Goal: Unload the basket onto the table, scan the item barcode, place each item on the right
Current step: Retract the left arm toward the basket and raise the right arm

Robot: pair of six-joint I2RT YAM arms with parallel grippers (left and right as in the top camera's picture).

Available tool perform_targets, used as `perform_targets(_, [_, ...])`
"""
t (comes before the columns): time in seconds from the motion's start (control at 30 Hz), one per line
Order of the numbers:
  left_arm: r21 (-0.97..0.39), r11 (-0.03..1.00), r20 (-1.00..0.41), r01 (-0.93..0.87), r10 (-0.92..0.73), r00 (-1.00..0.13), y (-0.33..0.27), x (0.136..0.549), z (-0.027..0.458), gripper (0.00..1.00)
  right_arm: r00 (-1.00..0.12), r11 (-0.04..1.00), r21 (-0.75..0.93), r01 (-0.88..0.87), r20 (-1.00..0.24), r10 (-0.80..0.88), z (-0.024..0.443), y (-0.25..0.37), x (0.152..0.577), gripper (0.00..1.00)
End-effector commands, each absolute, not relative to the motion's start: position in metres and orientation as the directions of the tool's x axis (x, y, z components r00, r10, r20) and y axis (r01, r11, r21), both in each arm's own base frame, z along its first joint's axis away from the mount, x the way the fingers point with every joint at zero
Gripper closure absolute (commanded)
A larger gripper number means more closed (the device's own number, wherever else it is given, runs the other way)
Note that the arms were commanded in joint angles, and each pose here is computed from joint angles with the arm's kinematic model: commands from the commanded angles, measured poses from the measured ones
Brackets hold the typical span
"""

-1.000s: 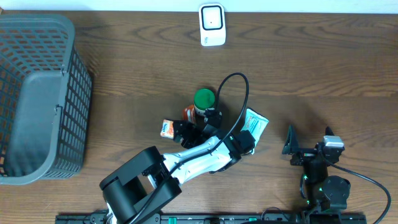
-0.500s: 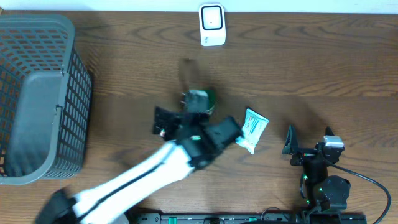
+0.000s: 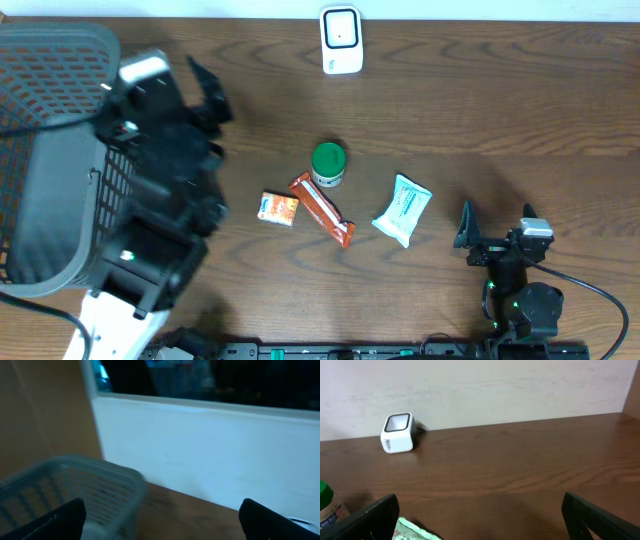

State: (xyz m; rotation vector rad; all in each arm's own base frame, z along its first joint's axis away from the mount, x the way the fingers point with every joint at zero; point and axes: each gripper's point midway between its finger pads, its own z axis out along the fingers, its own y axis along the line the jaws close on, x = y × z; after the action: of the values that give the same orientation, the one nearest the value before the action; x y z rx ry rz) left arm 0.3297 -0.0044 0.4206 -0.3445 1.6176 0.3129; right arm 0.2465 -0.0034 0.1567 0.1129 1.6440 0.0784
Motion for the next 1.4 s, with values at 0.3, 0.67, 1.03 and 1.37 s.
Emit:
perform_targets(0.3, [0.195, 0.869, -0.981, -0.455, 0.166, -0.104, 0.076, 0.336, 0.462, 0.02, 0.081, 0.982, 0.186, -0.009, -0.979, 0.186, 0.196, -0.001, 0.246, 0.01])
perform_targets(0.67, [0.322, 0.943, -0.928, -0.084, 0.297, -0.227, 0.024, 0.348, 0.419, 0.02, -0.235, 0.923, 0.385, -0.014, -0.898, 0.371, 0.206, 0.018, 0.23, 0.01])
perform_targets(1.03, [0.316, 0.948, -0.93, 0.036, 0.317, -0.184, 0.002, 0.34, 0.423, 0.02, -0.745, 0.874, 0.408, 0.264, -0.489, 0.453, 0.229, 0.031, 0.252, 0.01])
perform_targets(1.37, [0.315, 0.949, -0.949, -0.035, 0.315, 0.005, 0.005, 0.269, 0.481, 0.02, -0.877, 0.805, 0.572, 0.156, -0.296, 0.38, 0.218, 0.089, 0.331, 0.01])
